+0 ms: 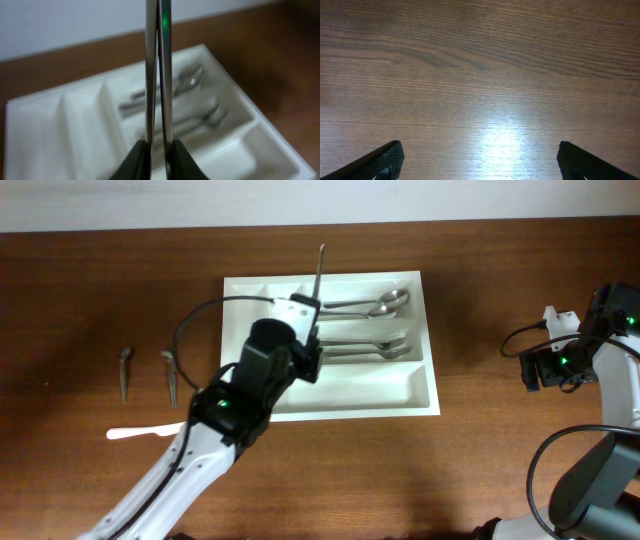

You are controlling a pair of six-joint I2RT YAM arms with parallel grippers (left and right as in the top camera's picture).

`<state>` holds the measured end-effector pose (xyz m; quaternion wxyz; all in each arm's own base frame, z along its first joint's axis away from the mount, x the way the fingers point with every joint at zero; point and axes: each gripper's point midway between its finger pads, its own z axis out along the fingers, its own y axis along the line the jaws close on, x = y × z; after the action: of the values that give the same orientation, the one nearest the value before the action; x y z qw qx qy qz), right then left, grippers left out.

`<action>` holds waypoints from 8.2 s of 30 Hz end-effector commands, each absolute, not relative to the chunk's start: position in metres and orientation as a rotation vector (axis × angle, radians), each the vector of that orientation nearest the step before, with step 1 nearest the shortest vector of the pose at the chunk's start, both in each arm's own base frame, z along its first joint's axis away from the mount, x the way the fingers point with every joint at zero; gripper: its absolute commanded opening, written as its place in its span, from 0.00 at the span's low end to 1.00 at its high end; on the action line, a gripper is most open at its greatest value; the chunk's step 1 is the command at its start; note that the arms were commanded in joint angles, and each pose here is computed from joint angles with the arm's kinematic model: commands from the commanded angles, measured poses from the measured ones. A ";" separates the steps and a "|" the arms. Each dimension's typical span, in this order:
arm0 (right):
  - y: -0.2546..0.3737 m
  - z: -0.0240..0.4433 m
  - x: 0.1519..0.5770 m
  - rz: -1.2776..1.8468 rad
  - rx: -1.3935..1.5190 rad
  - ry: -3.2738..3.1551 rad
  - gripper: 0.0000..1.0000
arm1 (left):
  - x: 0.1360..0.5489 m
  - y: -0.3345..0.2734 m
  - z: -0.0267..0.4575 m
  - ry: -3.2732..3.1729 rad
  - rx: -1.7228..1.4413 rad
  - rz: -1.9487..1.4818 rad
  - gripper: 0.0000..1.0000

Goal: Pack container
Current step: 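Lift the metal sticks and carry them over the tray with the left gripper, then lower the metal sticks into the tray's bottom long compartment, then open the left gripper and move it left toward the spoons, then lower the left gripper over the left silver spoon and close on it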

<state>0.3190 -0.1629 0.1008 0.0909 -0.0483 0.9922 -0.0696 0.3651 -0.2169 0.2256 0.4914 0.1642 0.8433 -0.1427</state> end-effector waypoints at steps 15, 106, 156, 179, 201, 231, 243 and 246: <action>-0.163 0.101 0.319 -0.205 -0.139 2.947 0.99 | 0.355 -0.300 0.147 2.290 0.119 -0.767 0.07; -0.163 0.101 0.319 -0.204 -0.139 2.947 0.99 | 0.299 -0.303 0.085 2.348 -1.604 -0.987 0.27; -0.163 0.101 0.319 -0.205 -0.139 2.947 0.99 | 0.316 -0.301 0.077 2.288 -1.612 -0.991 0.80; -0.163 0.101 0.319 -0.205 -0.139 2.947 0.99 | 0.399 -0.247 0.282 2.103 0.187 -0.519 0.99; -0.163 0.101 0.319 -0.205 -0.139 2.947 0.99 | 0.391 0.102 0.156 2.619 -0.343 0.230 0.99; -0.163 0.101 0.319 -0.204 -0.139 2.947 0.99 | 0.386 0.165 0.020 2.880 -0.463 0.254 0.99; -0.163 0.101 0.319 -0.204 -0.139 2.947 0.99 | 0.381 0.171 0.008 2.905 -0.469 0.215 1.00; -0.163 0.101 0.319 -0.205 -0.139 2.947 0.99 | 0.381 0.171 0.002 2.916 -0.455 0.200 1.00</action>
<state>0.3189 -0.1629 0.1007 0.0907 -0.0485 0.9923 -0.0695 0.3799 0.1710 0.0123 0.0981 -0.1602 0.9789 0.0806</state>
